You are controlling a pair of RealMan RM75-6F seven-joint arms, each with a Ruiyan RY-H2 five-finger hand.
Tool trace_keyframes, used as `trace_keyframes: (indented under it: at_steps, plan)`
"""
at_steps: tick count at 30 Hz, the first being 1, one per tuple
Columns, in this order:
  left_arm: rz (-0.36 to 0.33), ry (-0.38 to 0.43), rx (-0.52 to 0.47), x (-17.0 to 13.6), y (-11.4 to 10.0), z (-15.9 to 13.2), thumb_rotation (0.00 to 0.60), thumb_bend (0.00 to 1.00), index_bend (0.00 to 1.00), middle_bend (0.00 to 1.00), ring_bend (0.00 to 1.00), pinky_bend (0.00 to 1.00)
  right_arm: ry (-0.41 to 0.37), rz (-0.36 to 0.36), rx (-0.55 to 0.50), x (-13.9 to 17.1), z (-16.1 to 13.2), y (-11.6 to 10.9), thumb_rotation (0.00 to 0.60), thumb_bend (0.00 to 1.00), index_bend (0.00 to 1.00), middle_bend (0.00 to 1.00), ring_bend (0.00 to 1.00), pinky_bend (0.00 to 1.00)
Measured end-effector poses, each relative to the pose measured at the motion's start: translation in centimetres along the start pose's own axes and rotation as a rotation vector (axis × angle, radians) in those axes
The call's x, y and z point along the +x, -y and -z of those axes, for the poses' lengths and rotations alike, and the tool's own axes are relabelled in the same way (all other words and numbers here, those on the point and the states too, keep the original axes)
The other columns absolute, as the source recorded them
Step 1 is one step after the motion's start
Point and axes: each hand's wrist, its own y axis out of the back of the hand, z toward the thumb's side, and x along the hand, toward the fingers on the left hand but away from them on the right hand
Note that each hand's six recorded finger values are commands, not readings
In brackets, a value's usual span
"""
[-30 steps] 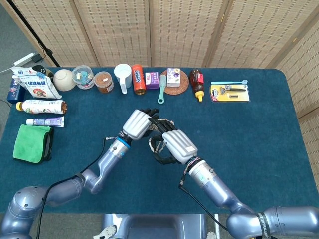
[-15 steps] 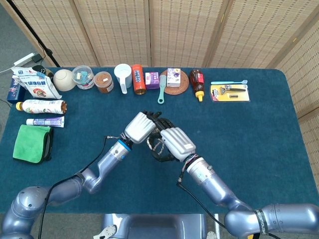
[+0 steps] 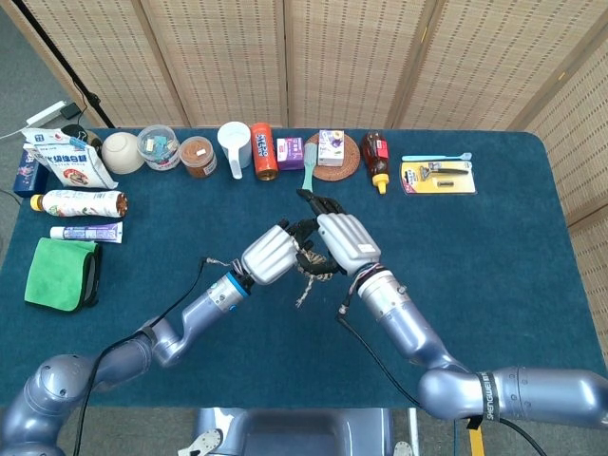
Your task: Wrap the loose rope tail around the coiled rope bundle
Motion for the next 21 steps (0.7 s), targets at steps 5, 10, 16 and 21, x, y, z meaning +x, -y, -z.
trace_keyframes:
  at_steps: [5,10,16,21]
  plan:
    - [0.004,0.027,0.003,-0.5,0.2,0.2,0.600,0.37,0.51,0.35,0.44,0.58,0.053,0.039,0.000,-1.5,1.2,-1.5,0.600,0.57,0.65,0.00,0.00,0.00]
    - [0.002,0.038,-0.008,-1.0,0.3,0.4,0.600,0.37,0.51,0.35,0.44,0.58,0.109,0.067,-0.012,-2.8,2.6,-2.6,0.600,0.57,0.65,0.00,0.00,0.00]
    - [-0.014,0.049,-0.039,-1.6,0.0,1.0,0.600,0.37,0.51,0.35,0.44,0.58,0.197,0.079,-0.030,-4.1,5.4,-3.2,0.600,0.57,0.64,0.00,0.00,0.00]
    - [-0.030,0.057,-0.067,-1.8,-0.5,1.2,0.600,0.37,0.51,0.35,0.44,0.58,0.260,0.079,-0.044,-5.1,7.6,-3.1,0.600,0.58,0.64,0.00,0.00,0.00]
